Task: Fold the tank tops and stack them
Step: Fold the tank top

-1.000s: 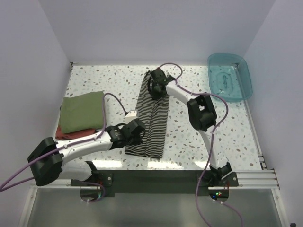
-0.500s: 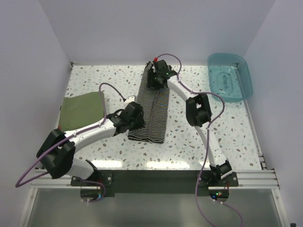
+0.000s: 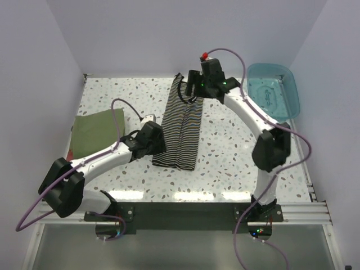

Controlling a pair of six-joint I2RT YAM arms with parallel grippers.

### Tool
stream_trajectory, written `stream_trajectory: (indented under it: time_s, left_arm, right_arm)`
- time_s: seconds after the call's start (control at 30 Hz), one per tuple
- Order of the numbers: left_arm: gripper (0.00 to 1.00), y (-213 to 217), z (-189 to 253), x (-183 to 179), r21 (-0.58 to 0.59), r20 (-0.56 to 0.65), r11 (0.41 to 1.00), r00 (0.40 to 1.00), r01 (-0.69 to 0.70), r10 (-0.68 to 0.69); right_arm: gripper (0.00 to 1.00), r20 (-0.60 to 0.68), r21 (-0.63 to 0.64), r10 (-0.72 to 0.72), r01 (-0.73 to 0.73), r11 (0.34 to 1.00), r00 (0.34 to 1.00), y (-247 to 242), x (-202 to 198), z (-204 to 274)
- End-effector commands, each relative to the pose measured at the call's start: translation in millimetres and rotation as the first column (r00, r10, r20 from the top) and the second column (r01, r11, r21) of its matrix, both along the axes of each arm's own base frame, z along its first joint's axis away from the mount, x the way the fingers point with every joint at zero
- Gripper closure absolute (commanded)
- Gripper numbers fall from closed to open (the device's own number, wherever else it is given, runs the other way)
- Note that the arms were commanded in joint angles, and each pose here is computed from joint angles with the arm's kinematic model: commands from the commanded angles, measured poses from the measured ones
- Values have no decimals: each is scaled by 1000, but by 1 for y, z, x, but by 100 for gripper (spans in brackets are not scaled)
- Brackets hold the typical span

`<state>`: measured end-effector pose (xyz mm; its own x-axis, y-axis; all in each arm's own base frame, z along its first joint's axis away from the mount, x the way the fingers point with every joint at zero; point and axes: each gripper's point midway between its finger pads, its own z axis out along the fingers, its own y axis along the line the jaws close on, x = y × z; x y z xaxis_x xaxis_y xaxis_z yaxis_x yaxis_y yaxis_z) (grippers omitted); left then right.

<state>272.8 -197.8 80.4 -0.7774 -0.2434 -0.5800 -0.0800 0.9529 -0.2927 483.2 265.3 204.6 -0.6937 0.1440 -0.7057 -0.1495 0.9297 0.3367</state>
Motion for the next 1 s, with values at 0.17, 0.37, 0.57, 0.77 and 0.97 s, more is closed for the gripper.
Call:
stream_trajectory:
  time_s: [0.17, 0.37, 0.57, 0.77, 0.97]
  left_arm:
    - [38, 31, -18, -11, 148, -52, 988, 998, 36, -29]
    - [38, 26, -39, -21, 143, -108, 984, 990, 105, -90]
    - [38, 30, -57, -30, 149, -142, 982, 986, 112, -91]
    - [39, 35, -65, -33, 164, -151, 982, 986, 93, -68]
    - [44, 41, -74, -35, 188, -163, 979, 986, 74, -44]
  right_arm:
    - [28, -200, -68, -56, 43, 997, 978, -35, -151, -71]
    - [29, -301, -25, -25, 18, 1000, 953, -26, -222, -125]
    - [31, -333, 22, -37, 47, 999, 942, -26, -250, -141]
    - [36, -346, 61, -39, 64, 996, 938, -19, -262, -147]
    - [45, -392, 38, -41, 60, 997, 919, -13, -273, -168]
